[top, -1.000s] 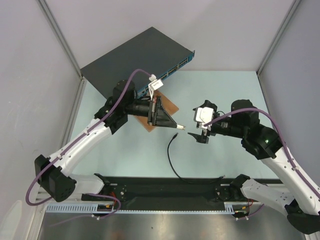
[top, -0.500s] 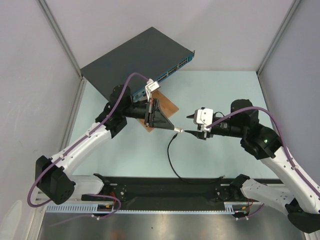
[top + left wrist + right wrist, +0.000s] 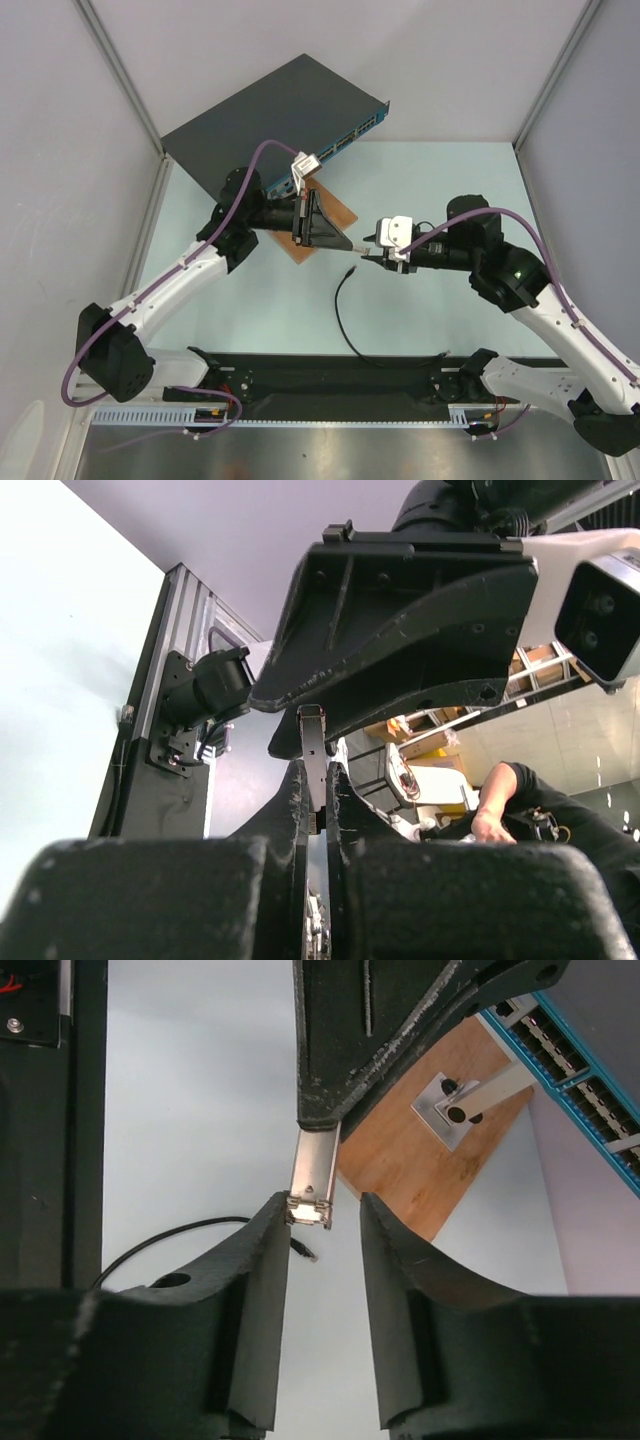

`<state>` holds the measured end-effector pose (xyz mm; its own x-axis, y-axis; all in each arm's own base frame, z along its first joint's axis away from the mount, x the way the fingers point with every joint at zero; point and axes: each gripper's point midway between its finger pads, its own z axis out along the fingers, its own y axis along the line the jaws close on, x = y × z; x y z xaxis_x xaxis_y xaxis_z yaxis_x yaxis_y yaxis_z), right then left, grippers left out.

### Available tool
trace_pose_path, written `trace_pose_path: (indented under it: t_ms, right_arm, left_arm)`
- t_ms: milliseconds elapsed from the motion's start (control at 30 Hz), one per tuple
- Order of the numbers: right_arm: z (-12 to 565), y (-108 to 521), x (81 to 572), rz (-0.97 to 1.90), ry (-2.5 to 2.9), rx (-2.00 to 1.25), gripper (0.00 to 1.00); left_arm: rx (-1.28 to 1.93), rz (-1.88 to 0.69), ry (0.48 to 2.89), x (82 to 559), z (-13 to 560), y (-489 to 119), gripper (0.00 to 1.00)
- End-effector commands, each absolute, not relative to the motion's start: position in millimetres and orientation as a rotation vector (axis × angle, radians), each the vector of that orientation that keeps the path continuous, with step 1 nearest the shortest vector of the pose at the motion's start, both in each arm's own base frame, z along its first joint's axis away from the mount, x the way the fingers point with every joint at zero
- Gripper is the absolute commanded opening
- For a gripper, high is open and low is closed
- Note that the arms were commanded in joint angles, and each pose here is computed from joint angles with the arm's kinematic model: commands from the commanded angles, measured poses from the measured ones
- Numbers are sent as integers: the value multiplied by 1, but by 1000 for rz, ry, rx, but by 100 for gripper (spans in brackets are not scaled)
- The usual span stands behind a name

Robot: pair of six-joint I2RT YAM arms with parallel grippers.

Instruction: Insert the plug into the switch port

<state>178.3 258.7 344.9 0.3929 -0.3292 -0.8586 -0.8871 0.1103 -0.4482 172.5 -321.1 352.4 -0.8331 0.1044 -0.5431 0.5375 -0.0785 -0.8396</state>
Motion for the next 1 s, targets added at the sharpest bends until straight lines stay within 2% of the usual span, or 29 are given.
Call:
trace_pose_path:
  t_ms: [0,133,267,367,400,433,467,533,567,667,800,967]
  right_arm:
    - [377,262,182,549,1070,-1413,36]
    - [376,263,184,538,1075,-1414,27]
    - [374,264,187,520,1083,-1417,21]
    - [374,264,189,511,1091,-1406,3]
    - [373,264,191,509,1103,-1398,0]
    - [373,264,192,510,1109,-1390,0]
    - [375,264,194,507,1111,-1378,0]
    - [374,262,203,497,1158,-1330,0]
    - [373,259,207,491,1177,-1313,0]
    - [370,244,235,504,1277,-1222,0]
    - [369,225,272,540,1374,-1118,0]
    - [367,206,322,517,1473,-1033,0]
  left_arm:
    - [684,-1974,1856,177,358,-321,0]
    - [666,-1962,1870,179,355,-321,0]
    - [645,-1931,1896,184,351,-322,0]
    - [641,-1902,1911,187,349,-321,0]
    - [634,-1895,1920,188,348,-321,1]
    - [636,-1885,1915,189,349,-321,6]
    - [645,-1874,1902,191,350,-320,22]
    - [660,-1854,1872,195,361,-317,39]
    - [658,-1824,1845,203,367,-311,53]
    - [640,-1737,1766,226,395,-291,74]
    - [565,-1599,1650,255,439,-250,87]
    - [277,-1443,1584,288,466,-167,92]
